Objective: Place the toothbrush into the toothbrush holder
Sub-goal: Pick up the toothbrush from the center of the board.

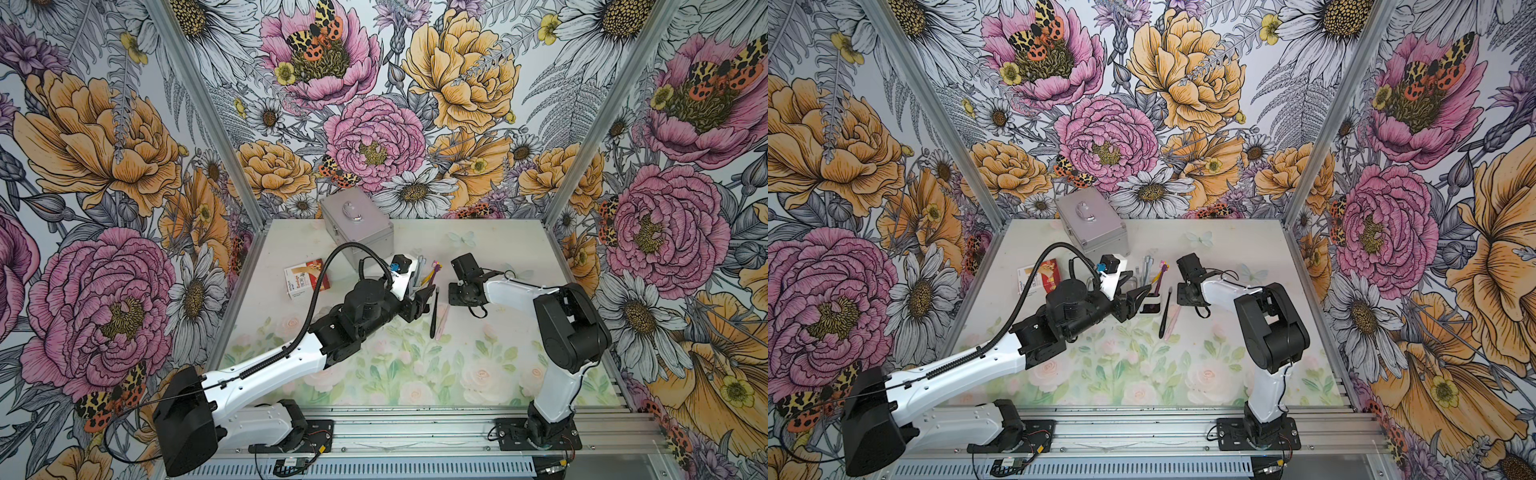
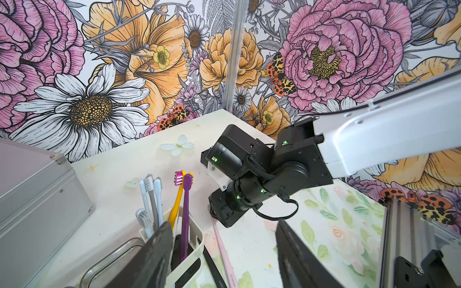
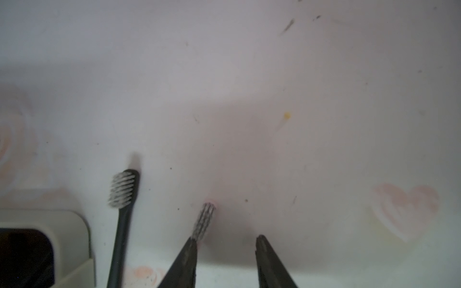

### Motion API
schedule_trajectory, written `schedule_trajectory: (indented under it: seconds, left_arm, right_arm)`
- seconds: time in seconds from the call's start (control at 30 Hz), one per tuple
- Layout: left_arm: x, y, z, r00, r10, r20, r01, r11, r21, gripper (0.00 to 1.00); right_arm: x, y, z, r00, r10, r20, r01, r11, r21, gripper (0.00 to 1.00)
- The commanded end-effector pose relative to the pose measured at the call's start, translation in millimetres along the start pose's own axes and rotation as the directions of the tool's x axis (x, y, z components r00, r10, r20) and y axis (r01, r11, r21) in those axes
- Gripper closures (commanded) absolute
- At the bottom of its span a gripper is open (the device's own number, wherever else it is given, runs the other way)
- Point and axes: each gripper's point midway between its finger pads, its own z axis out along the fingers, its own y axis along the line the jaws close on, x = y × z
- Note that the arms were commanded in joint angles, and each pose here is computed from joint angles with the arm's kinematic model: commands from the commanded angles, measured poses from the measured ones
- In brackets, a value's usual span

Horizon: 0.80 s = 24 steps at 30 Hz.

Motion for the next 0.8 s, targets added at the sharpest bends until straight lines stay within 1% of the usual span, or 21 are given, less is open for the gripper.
schedule_trajectory:
  seconds: [0.0,0.17,0.27,0.37,0.6,0.77]
  left_arm:
    - [3,-7,0,1.000,-0.014,-0.009,0.014,0.999,0.032,0.34]
    - [5,-6,1,1.000,-0.011,-0.012,0.012,1.000,0.025,0.34]
    - [6,-4,0,1.000,-0.009,-0.008,0.009,1.000,0.018,0.34]
    - [6,-3,1,1.000,-0.005,-0.007,0.005,1.000,0.008,0.34]
    - [9,-1,2,1.000,-0.005,-0.007,0.005,1.000,0.000,0.33]
    - [11,-1,5,1.000,-0.008,-0.012,0.008,1.000,-0.001,0.33]
  right_arm:
    - [-23,5,1,0.998,0.032,0.062,-0.031,0.999,-0.007,0.60]
    - [-25,13,6,0.998,0.042,0.044,-0.040,0.998,-0.041,0.63]
    - [-23,14,11,0.999,0.042,0.033,-0.041,0.998,-0.040,0.64]
    - [-22,14,11,0.998,0.050,0.030,-0.048,0.998,-0.045,0.67]
    - [-29,18,-5,0.996,0.058,0.064,-0.054,0.996,-0.069,0.67]
    - [-31,25,-4,0.997,0.058,0.055,-0.052,0.994,-0.096,0.67]
